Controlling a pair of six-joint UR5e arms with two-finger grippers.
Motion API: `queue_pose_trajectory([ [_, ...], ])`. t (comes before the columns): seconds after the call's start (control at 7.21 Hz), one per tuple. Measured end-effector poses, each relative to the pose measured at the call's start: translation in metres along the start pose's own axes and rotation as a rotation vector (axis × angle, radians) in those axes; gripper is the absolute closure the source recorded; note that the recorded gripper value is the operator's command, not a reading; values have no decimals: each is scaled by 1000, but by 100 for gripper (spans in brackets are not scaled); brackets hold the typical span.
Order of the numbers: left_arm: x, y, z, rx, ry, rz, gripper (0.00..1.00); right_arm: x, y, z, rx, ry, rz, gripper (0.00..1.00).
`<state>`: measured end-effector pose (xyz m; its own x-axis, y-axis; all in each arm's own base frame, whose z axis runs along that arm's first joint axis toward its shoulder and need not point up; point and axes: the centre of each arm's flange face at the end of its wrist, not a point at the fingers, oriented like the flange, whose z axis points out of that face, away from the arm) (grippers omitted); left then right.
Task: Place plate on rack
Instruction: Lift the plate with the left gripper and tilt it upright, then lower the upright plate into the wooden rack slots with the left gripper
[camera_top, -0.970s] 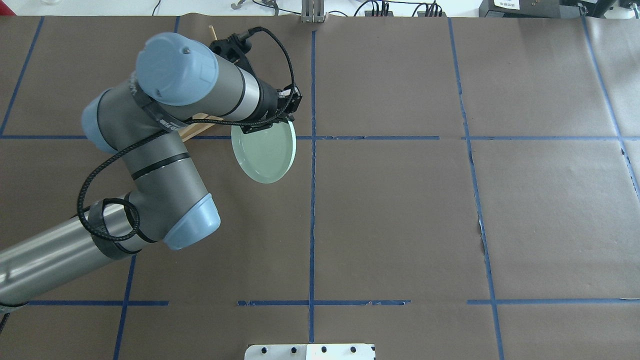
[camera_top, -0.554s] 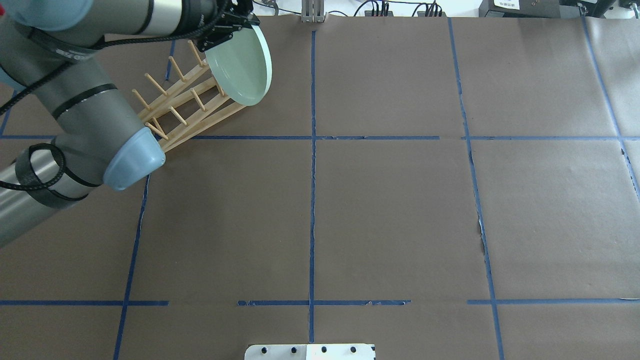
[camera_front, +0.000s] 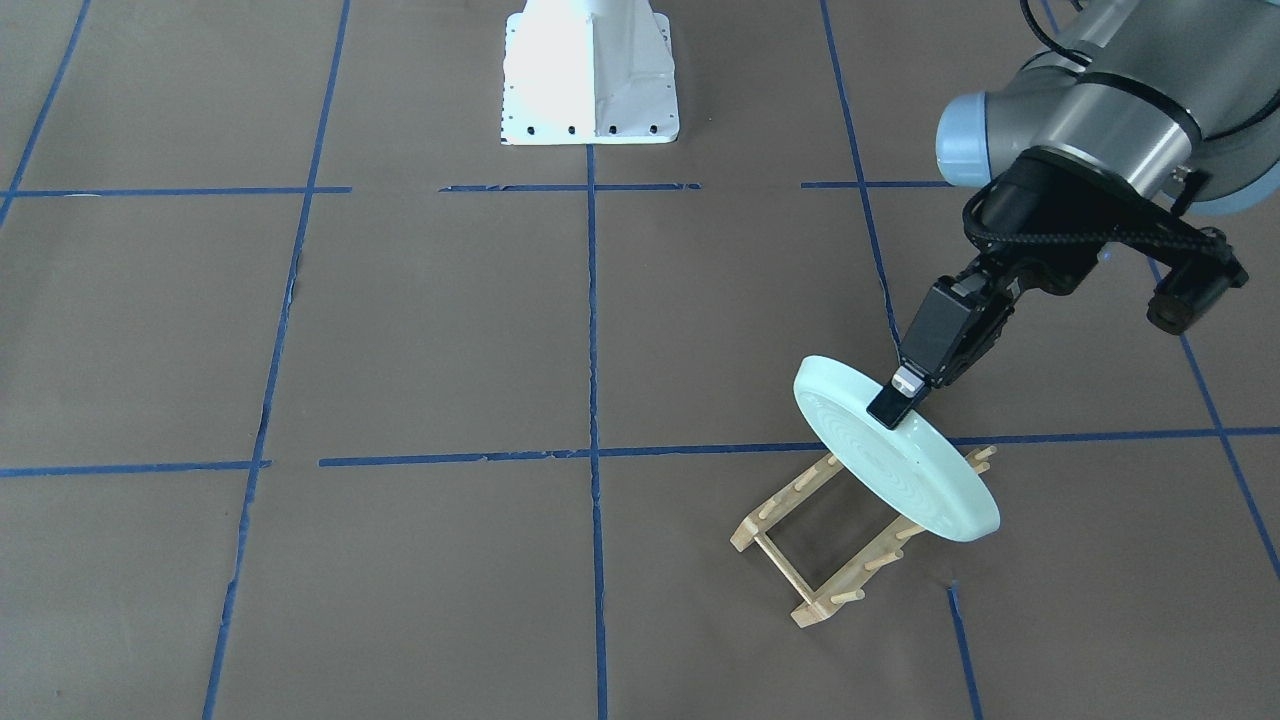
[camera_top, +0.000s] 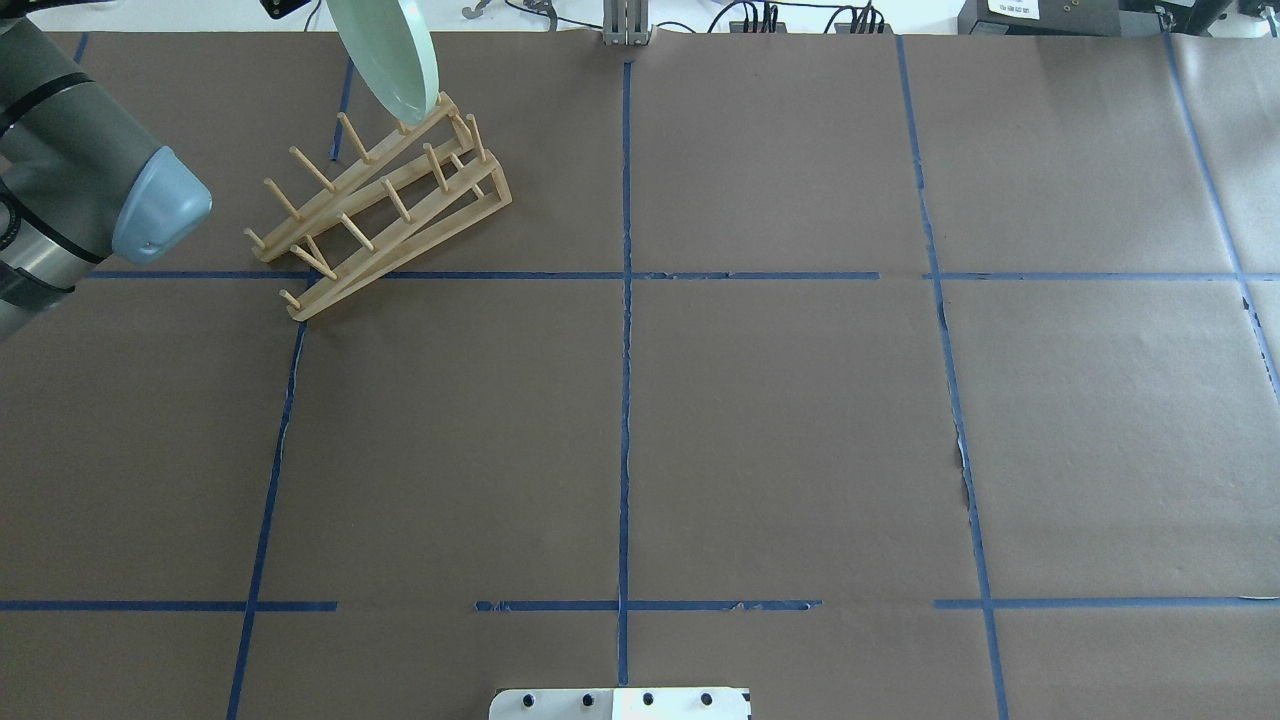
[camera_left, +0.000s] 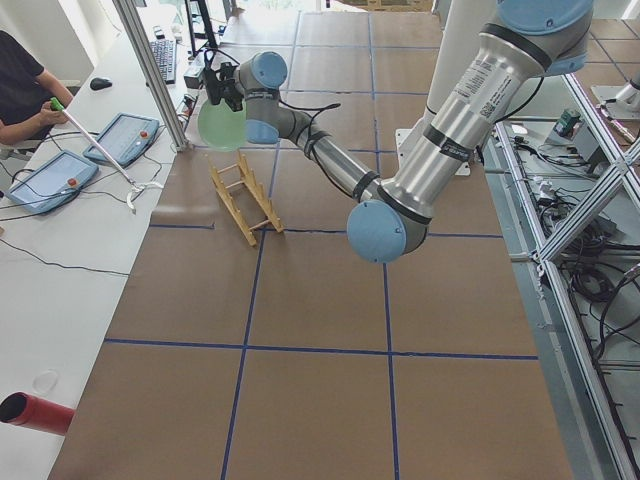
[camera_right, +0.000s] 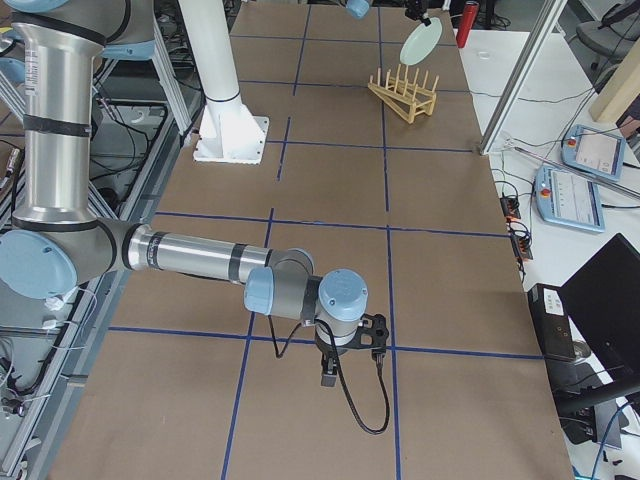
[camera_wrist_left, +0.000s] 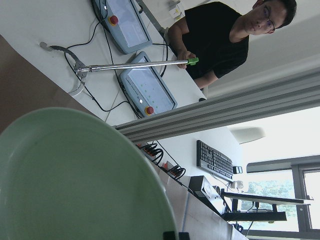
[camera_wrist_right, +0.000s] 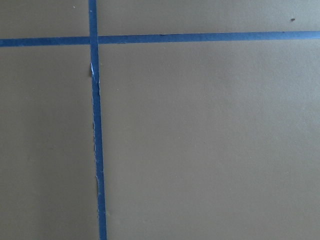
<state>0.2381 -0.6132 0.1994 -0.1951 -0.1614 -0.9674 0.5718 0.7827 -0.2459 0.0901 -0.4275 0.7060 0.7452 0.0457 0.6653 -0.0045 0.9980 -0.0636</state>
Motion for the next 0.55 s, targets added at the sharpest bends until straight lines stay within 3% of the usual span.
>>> queue_pose_trajectory([
  [0.55, -35, -20, 20, -25, 87, 21, 100, 0, 0, 0, 0, 0, 0, 0],
])
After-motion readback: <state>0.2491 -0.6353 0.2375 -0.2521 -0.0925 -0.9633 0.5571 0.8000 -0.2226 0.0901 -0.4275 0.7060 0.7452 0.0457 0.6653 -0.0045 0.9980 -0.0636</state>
